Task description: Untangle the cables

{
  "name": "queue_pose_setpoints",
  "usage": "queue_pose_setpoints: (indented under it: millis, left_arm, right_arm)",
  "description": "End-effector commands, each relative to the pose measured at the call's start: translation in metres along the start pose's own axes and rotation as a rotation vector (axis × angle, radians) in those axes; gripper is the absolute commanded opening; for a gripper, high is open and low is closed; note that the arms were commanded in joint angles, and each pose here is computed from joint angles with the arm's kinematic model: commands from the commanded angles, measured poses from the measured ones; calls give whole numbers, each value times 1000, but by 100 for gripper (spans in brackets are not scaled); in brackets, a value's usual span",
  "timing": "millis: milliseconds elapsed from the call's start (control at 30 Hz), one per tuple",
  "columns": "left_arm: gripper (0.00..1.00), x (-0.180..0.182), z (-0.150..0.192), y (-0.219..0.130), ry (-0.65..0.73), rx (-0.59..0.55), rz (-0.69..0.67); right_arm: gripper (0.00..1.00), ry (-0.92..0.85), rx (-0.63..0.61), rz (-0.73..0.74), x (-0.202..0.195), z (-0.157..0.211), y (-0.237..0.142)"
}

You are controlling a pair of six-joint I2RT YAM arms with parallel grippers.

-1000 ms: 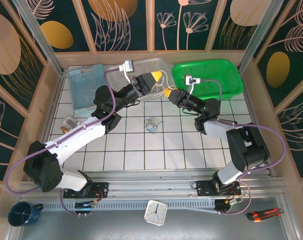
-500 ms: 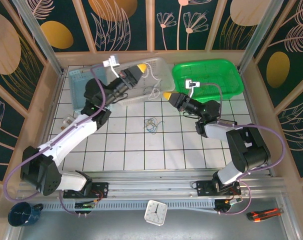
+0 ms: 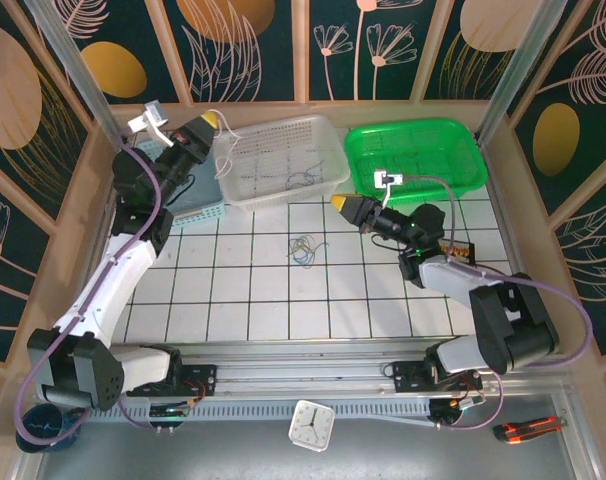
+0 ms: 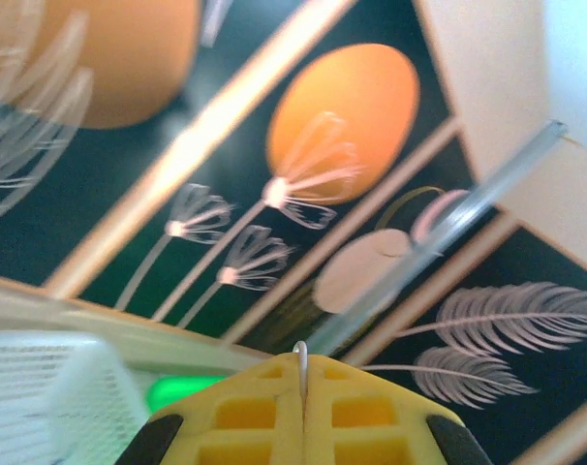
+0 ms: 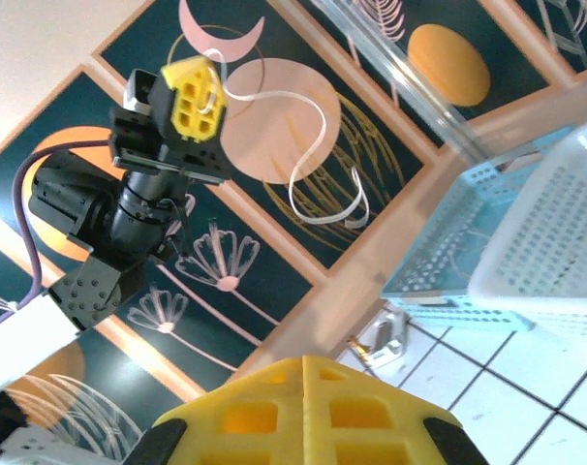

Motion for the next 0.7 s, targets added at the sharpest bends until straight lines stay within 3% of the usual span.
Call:
queue_pose_setpoints:
  millis: [0, 300, 667]
  left_arm:
    - [0, 35, 1, -9, 71, 7, -155]
    - [0, 138, 5, -22, 97, -5, -440]
    - [0, 220, 36, -24, 75, 98, -598]
  right_arm:
    - [0, -63, 21, 105, 1, 2, -1]
    - [12, -111, 79, 306, 6, 9, 1]
    - [24, -121, 108, 511, -11, 24, -2]
Point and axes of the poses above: each hand's point on the last joint's axis, 136 mm out from that joint toward the fingers, its own y axis out along the fingers, its own x axis along the line the jaws close on, z = x × y, the point moved 8 cm from there along -y, back along the fingers, and after that the axes turned 5 degrees about y, right-handed, at the moved point
